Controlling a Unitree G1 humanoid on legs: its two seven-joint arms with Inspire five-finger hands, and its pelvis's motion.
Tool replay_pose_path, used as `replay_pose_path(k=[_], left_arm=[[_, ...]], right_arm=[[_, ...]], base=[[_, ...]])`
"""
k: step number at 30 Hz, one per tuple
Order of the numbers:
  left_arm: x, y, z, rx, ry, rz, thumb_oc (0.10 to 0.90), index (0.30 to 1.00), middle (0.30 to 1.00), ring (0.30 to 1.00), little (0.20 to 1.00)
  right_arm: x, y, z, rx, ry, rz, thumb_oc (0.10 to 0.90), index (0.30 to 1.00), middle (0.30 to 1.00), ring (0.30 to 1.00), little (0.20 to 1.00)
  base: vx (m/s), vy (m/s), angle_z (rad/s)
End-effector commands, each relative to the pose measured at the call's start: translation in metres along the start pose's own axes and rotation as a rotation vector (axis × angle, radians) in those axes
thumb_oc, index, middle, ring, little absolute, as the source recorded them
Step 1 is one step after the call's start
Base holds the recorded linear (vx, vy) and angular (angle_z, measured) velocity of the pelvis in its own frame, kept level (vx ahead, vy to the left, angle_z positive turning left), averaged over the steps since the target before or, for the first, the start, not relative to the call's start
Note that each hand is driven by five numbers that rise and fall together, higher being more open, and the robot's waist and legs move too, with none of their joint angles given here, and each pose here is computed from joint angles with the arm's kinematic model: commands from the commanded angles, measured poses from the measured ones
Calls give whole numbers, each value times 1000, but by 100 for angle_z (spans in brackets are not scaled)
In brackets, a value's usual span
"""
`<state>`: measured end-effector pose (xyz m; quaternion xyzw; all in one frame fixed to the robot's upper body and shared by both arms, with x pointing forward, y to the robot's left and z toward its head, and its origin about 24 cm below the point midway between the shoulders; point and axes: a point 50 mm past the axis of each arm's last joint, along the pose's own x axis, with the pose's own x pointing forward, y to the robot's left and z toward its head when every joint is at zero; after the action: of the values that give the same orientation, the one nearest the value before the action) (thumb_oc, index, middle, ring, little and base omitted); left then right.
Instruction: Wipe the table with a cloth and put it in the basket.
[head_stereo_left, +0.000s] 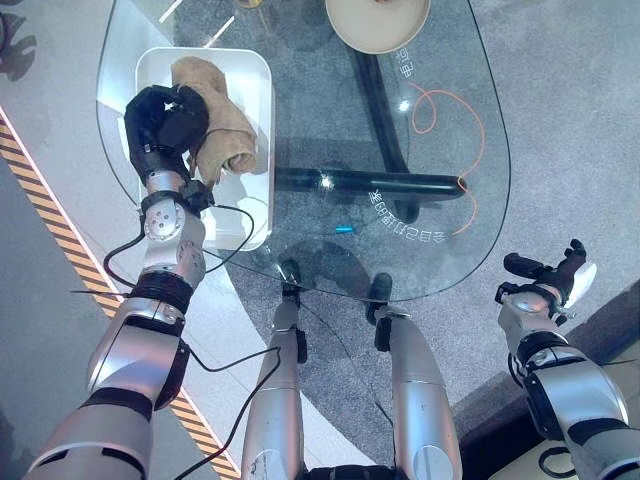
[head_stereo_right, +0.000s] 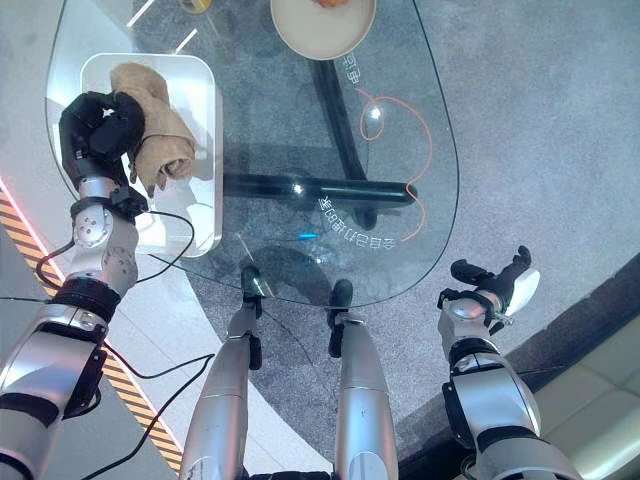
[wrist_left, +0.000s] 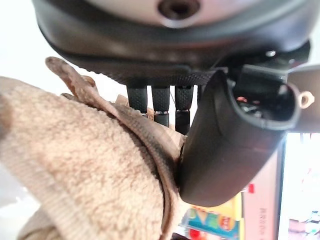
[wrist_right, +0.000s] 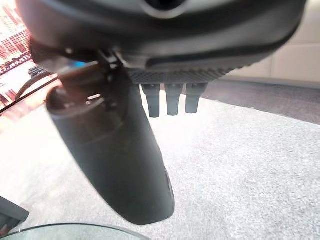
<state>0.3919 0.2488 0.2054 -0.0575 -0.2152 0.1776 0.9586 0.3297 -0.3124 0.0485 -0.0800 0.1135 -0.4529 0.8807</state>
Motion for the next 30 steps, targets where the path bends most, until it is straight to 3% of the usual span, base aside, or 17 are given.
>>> replay_pose_path(k=[1, 9, 22, 27, 28, 29, 30], left_arm=[[31, 3, 89, 75, -336, 64, 100, 300, 300, 300, 200], [33, 10, 81, 356, -315, 141, 100, 300, 300, 300, 200], [37, 7, 73, 649, -303, 162, 100, 300, 300, 300, 200], [37, 5, 71, 683, -288, 155, 100, 300, 300, 300, 200], [38, 5, 70, 694, -282, 153, 289, 462, 462, 462, 389], [37, 5, 68, 700, -274, 154, 800, 900, 900, 900, 900], [37, 5, 67, 703, -270, 155, 800, 900, 900, 900, 900]], right_arm=[[17, -38, -5, -39, -3, -105, 800, 900, 900, 900, 900], [19, -38, -1, -53, -16, -93, 800, 900, 900, 900, 900], [20, -32, 12, -57, -39, -87, 800, 900, 900, 900, 900], [20, -32, 15, -58, -49, -86, 800, 900, 900, 900, 900], [20, -30, 15, -58, -51, -86, 800, 900, 900, 900, 900], [20, -30, 16, -59, -52, -85, 800, 900, 900, 900, 900], [20, -30, 16, -59, -54, -85, 800, 900, 900, 900, 900]], base=[[-26, 30, -1], [-7, 18, 0], [0, 0, 0], [0, 0, 0], [0, 0, 0], [0, 0, 0], [0, 0, 0]])
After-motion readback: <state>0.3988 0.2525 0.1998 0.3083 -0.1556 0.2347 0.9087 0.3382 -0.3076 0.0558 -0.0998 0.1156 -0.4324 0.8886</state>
